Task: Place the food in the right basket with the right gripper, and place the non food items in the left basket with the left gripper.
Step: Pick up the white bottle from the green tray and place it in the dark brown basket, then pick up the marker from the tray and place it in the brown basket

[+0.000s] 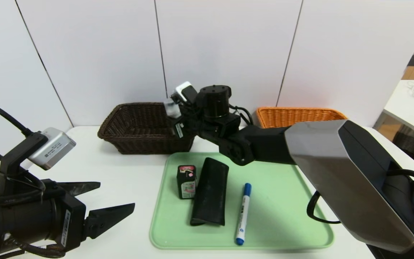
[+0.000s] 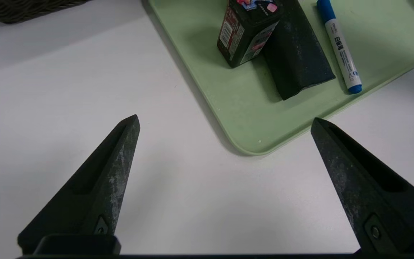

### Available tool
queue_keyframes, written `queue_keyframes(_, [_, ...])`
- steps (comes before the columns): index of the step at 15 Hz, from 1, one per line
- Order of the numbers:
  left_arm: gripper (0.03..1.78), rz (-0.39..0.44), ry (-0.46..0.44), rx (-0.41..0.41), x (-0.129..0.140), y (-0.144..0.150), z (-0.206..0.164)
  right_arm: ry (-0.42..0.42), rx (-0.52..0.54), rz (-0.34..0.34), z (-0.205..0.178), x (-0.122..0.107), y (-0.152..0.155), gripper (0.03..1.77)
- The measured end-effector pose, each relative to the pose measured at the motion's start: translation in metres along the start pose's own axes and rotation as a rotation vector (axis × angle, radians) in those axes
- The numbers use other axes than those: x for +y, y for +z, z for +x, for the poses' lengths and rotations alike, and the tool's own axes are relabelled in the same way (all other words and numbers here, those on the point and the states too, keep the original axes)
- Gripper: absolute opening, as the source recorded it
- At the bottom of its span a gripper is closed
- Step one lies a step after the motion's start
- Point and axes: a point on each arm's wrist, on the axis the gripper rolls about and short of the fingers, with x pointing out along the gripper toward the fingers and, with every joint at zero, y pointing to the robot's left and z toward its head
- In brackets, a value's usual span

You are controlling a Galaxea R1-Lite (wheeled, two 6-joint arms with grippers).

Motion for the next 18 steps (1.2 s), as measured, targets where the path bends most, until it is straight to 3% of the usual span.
queue_keyframes(6, [1.69,0.000,0.001,0.003,0.000,0.001,0.005,-0.005,-0.014,-0.002,-0.005,-0.004,0.010,1.33])
queue_keyframes(13, [1.69,0.001,0.004,0.000,0.000,0.001,0.004,0.000,-0.087,-0.007,-0.061,-0.019,0.092,1.55])
queue_keyframes(18, [1.69,0.002,-0.002,-0.017,0.000,0.001,0.000,-0.021,-0.023,-0.007,-0.130,-0.026,0.141,1.63])
